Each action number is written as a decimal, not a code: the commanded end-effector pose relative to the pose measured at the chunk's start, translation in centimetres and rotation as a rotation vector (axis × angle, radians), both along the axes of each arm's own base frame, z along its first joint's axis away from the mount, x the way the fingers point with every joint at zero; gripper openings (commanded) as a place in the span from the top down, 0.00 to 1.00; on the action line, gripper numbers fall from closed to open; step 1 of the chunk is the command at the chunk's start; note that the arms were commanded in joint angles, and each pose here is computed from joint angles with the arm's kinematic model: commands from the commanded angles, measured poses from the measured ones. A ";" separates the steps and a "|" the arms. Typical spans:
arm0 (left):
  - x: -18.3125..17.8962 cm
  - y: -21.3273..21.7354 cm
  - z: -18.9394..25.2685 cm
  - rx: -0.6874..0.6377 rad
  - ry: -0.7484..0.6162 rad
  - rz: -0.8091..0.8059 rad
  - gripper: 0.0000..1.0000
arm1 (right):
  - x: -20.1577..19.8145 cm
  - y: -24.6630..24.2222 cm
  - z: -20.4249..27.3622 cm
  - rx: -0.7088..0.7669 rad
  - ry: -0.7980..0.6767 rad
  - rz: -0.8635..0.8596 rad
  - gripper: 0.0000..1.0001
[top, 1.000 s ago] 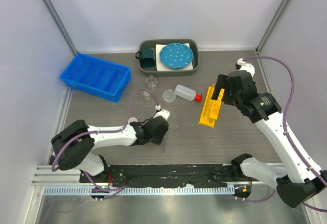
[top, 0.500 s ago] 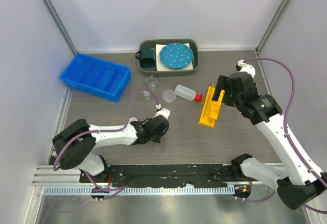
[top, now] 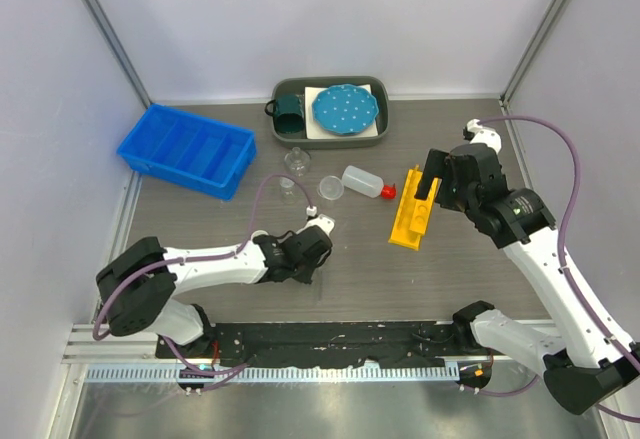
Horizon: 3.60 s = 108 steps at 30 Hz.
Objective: Organize the chemistry lab equipment
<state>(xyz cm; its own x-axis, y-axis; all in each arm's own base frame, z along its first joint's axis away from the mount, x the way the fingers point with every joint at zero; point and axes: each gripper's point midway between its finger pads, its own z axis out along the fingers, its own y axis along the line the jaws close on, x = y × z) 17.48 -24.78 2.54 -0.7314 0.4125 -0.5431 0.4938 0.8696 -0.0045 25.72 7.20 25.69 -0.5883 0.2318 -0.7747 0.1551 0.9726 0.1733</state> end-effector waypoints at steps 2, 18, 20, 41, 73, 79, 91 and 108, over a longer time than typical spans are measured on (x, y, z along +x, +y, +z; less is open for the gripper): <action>-0.4 -2.6 5.7 -0.070 -0.034 -0.068 1.00 | 0.0 0.5 0.5 0.032 -0.035 0.014 0.02; -7.9 -6.0 17.7 -0.473 0.083 -0.420 1.00 | -4.9 7.5 0.7 0.305 -0.036 0.439 0.03; -8.7 -6.2 18.4 -0.526 0.093 -0.451 1.00 | -6.2 8.2 2.0 0.349 -0.072 0.509 0.03; -15.5 -5.7 24.8 -0.853 0.142 -0.814 1.00 | -16.8 12.0 7.3 0.671 -0.058 0.967 0.14; -13.5 -6.9 25.3 -0.926 0.155 -0.870 1.00 | -18.2 12.0 9.0 0.715 -0.055 0.995 0.57; -13.6 -6.8 24.9 -0.927 0.170 -0.859 1.00 | -17.6 12.2 9.3 0.708 -0.062 0.990 0.67; -13.1 -6.6 24.1 -0.883 0.189 -0.801 0.69 | -16.4 12.0 9.4 0.670 -0.071 0.946 0.84; 0.8 1.9 20.8 -0.291 -0.153 0.060 0.00 | -4.8 8.6 5.4 0.296 0.001 0.521 0.97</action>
<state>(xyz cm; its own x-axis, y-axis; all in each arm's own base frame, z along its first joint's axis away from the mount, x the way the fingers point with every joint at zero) 14.70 -27.96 24.13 -0.6328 0.2365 -0.7373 0.6686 0.6473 -0.3662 17.02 18.07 30.38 -0.7632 0.1155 -0.6358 -0.3917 0.6998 0.5973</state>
